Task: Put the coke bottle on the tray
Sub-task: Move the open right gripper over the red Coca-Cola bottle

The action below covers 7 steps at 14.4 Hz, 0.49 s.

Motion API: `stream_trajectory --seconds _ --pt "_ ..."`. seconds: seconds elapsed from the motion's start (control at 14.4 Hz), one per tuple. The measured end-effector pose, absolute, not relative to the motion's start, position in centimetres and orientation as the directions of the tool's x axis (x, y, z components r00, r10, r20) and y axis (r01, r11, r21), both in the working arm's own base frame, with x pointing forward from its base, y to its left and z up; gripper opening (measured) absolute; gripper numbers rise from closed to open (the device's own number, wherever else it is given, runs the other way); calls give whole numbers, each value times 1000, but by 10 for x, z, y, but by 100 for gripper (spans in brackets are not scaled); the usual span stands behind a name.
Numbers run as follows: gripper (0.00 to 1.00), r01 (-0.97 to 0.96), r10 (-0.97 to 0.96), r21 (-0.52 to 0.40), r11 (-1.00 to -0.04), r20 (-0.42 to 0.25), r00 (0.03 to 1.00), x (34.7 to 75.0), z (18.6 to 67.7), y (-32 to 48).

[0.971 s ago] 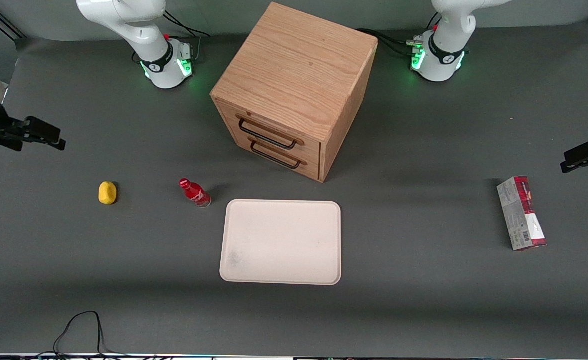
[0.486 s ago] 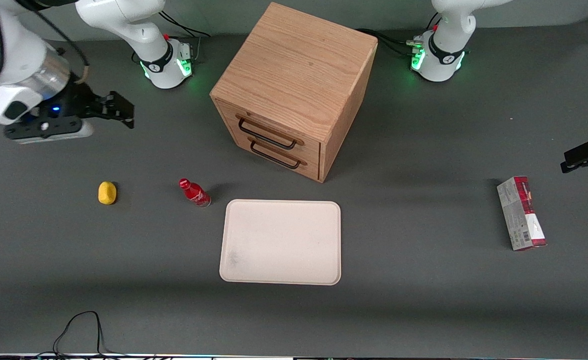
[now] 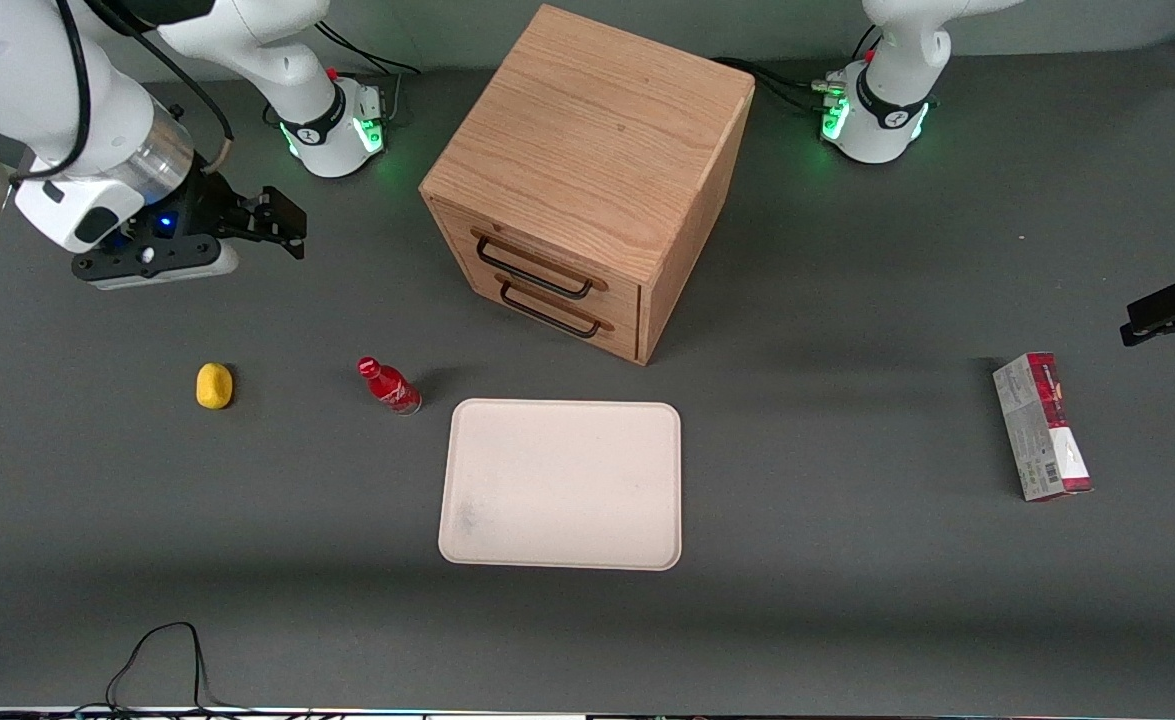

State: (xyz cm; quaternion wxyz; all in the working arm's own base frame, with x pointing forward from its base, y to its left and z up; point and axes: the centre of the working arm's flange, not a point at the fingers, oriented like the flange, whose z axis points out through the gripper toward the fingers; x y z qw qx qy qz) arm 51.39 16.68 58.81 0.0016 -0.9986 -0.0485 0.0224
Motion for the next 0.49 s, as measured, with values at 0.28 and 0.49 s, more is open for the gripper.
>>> stream_trajectory --seconds 0.28,0.49 --pt "100 94 94 -6 -996 -37 995 520 523 168" --pt "100 93 93 -4 -996 -41 995 523 472 169"
